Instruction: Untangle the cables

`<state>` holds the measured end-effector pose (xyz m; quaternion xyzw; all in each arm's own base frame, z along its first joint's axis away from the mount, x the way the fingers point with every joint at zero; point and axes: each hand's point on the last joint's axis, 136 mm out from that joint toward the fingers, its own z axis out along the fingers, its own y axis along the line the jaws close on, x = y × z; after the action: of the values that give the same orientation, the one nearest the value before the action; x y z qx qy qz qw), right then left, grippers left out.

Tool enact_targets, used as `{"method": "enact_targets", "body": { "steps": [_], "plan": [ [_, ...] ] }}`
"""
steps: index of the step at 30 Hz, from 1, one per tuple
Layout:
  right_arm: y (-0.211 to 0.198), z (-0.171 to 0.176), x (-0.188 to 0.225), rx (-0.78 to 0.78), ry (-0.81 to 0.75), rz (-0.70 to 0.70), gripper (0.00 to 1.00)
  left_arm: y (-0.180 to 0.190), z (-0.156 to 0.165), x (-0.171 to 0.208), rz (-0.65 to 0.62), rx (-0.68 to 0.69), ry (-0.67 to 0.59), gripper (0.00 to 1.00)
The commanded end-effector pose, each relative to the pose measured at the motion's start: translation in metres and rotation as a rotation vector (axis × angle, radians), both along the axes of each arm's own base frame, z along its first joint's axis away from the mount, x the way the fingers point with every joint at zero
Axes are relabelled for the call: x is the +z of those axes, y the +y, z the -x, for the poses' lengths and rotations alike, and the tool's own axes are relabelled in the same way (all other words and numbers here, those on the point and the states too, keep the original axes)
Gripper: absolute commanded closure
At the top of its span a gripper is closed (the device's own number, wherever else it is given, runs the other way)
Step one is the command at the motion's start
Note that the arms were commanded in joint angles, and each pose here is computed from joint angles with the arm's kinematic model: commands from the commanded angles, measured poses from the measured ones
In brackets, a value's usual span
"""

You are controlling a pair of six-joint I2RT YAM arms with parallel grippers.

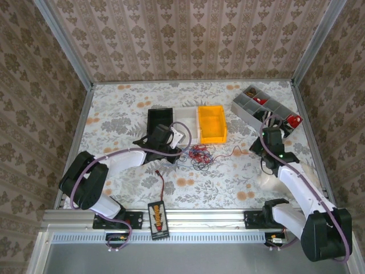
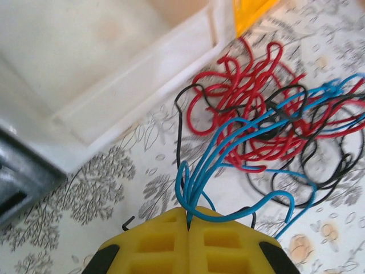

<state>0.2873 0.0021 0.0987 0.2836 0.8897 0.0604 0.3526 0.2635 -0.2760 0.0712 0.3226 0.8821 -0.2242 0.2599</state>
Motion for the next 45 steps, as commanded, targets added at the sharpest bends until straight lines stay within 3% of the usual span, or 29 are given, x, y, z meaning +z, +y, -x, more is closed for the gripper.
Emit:
{"method": "enact_targets", "body": {
  "steps": [1,3,5,10,16,21,32,41,45],
  "plan": [
    [0.000,0.003,-0.011,-0.041,0.010,0.005,1.00,-0.011,0.005,0.018,0.046,-0.056,0.004,0.89],
    [0.004,0.002,-0.011,-0.021,0.008,0.009,1.00,-0.009,0.006,0.016,0.029,-0.060,0.012,0.65],
    [0.006,0.000,-0.008,-0.005,0.005,0.024,1.00,-0.005,0.007,0.017,0.012,-0.061,0.007,0.50],
    [0.008,-0.007,-0.005,0.018,-0.003,0.035,0.99,-0.011,0.015,0.041,0.034,-0.136,-0.016,0.37],
    [0.016,-0.017,-0.008,0.045,0.011,0.010,0.99,-0.065,0.028,0.047,0.006,-0.331,-0.001,0.33],
    [0.015,-0.017,0.000,0.049,-0.002,0.024,0.99,-0.097,0.022,0.027,-0.037,-0.398,0.033,0.37],
    [0.010,-0.011,0.001,0.043,-0.005,0.041,0.98,-0.104,0.031,-0.012,-0.208,-0.526,0.110,0.44],
    [-0.017,-0.014,0.017,-0.038,-0.044,0.012,0.99,-0.094,0.027,-0.014,-0.210,-0.465,0.110,0.99],
    [-0.054,-0.009,0.032,-0.140,-0.070,0.025,1.00,-0.071,0.027,-0.014,-0.221,-0.413,0.112,1.00]
  ]
}}
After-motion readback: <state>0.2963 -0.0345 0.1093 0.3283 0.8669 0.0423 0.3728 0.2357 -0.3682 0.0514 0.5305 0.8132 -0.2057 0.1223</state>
